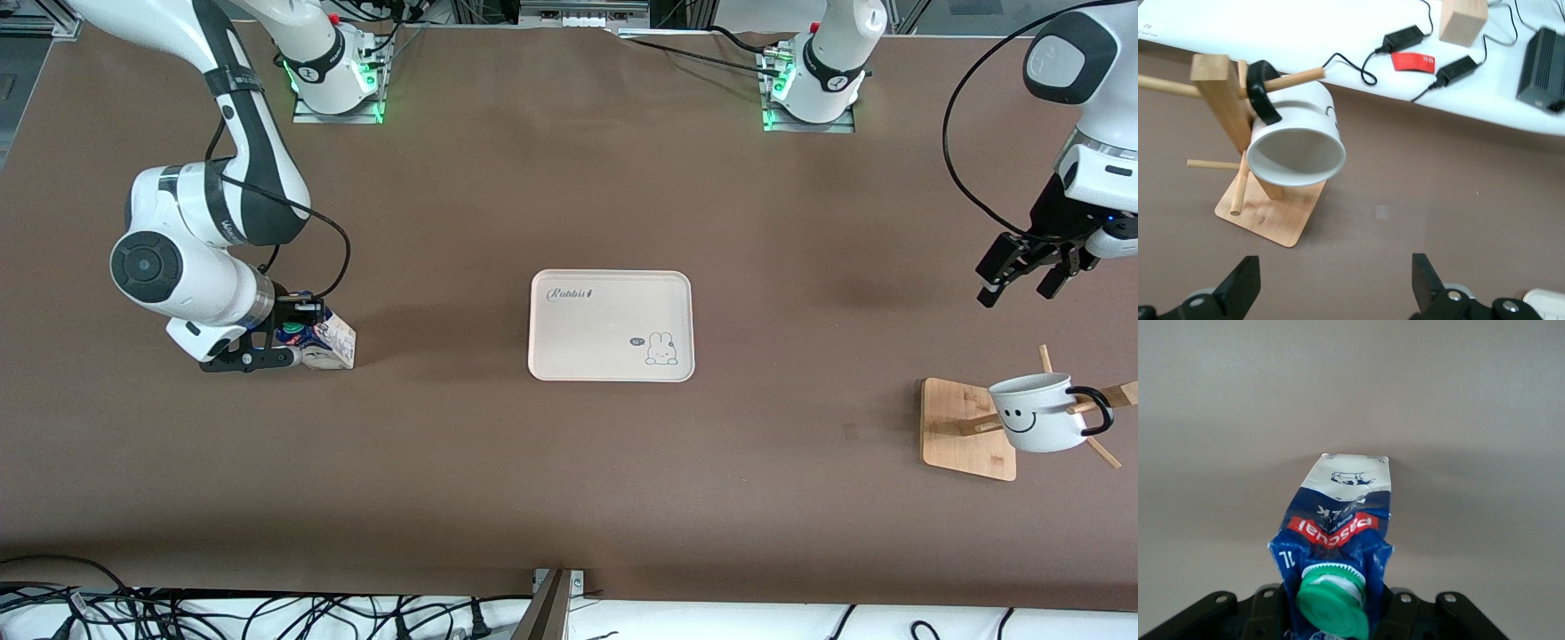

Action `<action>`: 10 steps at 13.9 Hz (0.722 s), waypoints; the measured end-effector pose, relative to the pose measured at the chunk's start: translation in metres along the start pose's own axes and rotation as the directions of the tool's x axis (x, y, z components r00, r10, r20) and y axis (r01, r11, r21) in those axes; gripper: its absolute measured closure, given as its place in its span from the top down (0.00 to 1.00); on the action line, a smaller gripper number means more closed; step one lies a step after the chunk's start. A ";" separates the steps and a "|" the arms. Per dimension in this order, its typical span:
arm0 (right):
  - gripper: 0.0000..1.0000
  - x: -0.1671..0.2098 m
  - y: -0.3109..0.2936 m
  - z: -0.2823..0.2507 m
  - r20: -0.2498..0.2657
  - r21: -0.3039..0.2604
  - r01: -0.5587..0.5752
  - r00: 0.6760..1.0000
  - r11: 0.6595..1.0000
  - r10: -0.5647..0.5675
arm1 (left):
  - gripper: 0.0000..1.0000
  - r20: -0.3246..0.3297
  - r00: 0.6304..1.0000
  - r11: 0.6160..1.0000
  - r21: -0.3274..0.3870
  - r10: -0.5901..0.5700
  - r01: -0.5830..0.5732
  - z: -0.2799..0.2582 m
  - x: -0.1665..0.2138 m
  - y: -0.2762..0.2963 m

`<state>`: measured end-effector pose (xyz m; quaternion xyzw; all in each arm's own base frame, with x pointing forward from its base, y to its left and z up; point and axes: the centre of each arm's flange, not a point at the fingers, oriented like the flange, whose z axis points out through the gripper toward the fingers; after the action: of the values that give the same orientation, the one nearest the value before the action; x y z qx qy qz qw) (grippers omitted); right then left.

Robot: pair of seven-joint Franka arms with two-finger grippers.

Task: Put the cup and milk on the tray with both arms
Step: 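Carry the milk carton onto the tray while the left gripper reaches the mug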

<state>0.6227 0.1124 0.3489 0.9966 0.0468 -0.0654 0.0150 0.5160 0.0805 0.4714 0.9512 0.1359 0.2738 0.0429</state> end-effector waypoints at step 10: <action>0.37 -0.038 -0.316 -0.052 -0.043 0.142 -0.056 0.997 0.988 0.063 | 1.00 -0.169 0.964 0.978 -0.008 -0.206 0.208 0.085 -0.021 -0.007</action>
<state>0.5617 0.4249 0.3979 0.9974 0.0126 -0.0446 -0.0547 0.5427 0.0809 0.3875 0.9054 0.2392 0.3466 0.0549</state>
